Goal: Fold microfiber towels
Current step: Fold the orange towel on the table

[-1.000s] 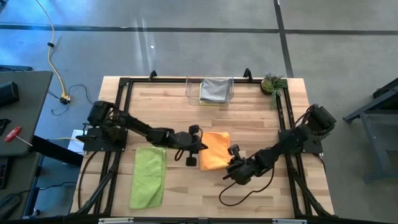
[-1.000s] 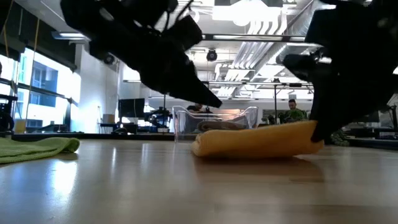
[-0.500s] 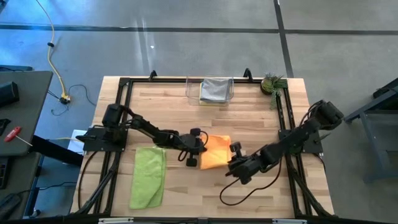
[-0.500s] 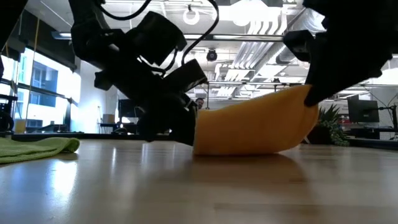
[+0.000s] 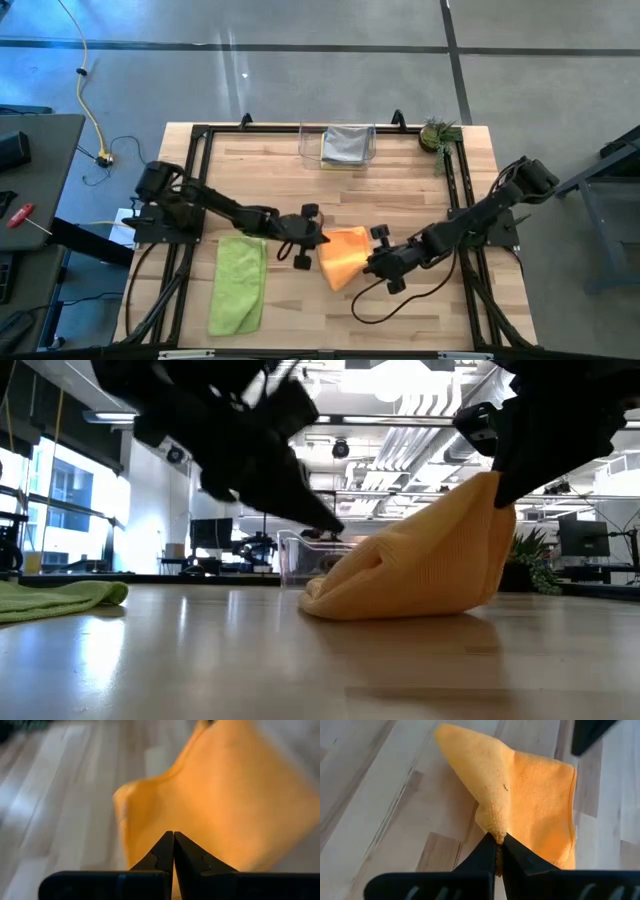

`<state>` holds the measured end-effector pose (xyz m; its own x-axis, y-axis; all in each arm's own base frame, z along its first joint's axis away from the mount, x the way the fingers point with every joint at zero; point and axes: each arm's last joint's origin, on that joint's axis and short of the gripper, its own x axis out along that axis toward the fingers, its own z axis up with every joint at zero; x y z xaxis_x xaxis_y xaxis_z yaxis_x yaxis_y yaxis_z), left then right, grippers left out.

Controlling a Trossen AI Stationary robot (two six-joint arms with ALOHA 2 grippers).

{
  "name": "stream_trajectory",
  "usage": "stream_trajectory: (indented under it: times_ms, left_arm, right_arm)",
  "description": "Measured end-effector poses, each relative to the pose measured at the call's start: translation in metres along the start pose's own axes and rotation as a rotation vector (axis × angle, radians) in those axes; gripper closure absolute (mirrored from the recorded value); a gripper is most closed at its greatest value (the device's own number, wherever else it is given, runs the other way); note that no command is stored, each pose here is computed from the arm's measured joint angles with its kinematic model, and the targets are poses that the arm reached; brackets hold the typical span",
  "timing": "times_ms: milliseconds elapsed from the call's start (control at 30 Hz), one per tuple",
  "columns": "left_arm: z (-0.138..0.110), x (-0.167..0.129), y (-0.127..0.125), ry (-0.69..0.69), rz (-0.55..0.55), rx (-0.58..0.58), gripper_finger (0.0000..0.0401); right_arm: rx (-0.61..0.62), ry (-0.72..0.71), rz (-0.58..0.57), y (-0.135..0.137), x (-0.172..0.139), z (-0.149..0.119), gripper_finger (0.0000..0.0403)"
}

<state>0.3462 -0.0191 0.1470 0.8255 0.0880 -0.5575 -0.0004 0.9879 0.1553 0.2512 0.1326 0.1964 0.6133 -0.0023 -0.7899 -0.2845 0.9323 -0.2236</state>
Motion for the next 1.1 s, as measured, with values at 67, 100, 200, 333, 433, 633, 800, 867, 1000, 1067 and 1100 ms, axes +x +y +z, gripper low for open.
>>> stream_trajectory:
  times_ms: [67, 100, 200, 333, 433, 633, 800, 867, 1000, 1067, 1100]
  left_arm:
    - [-0.008, 0.006, 0.008, 0.041, 0.018, -0.014, 0.0398]
    - [-0.014, 0.010, 0.010, 0.070, 0.024, -0.020, 0.0398]
    - [-0.026, 0.020, 0.014, 0.111, 0.032, -0.021, 0.0398]
    - [-0.038, 0.031, 0.009, 0.139, 0.010, -0.013, 0.0398]
    - [-0.041, 0.034, 0.005, 0.139, 0.004, -0.013, 0.0398]
    - [-0.041, 0.033, 0.000, 0.138, 0.003, -0.004, 0.0398]
    - [-0.040, 0.033, -0.003, 0.134, -0.004, 0.002, 0.0398]
    - [-0.040, 0.033, -0.004, 0.130, 0.002, 0.001, 0.0398]
    - [-0.037, 0.031, -0.005, 0.125, 0.013, -0.036, 0.0387]
    - [-0.032, 0.025, -0.005, 0.128, -0.007, -0.059, 0.0374]
    - [-0.028, 0.022, -0.004, 0.118, -0.019, -0.072, 0.0366]
  right_arm:
    - [0.005, 0.003, 0.013, -0.002, 0.001, 0.000, 0.0403]
    - [0.008, 0.004, 0.020, -0.003, 0.001, 0.000, 0.0403]
    - [0.023, 0.002, 0.039, -0.007, 0.003, 0.001, 0.0403]
    - [0.063, 0.005, 0.059, -0.014, 0.005, 0.001, 0.0403]
    - [0.118, 0.009, 0.062, -0.021, 0.007, 0.001, 0.0403]
    - [0.355, 0.032, 0.086, -0.051, 0.014, -0.001, 0.0403]
    - [0.516, 0.045, 0.079, -0.076, 0.018, -0.005, 0.0403]
    - [0.560, 0.042, 0.084, -0.084, 0.019, -0.007, 0.0403]
    - [0.612, 0.038, 0.096, -0.096, 0.021, -0.009, 0.0403]
    - [0.636, 0.049, 0.104, -0.101, 0.024, -0.011, 0.0403]
    - [0.642, 0.058, 0.108, -0.103, 0.026, -0.012, 0.0403]
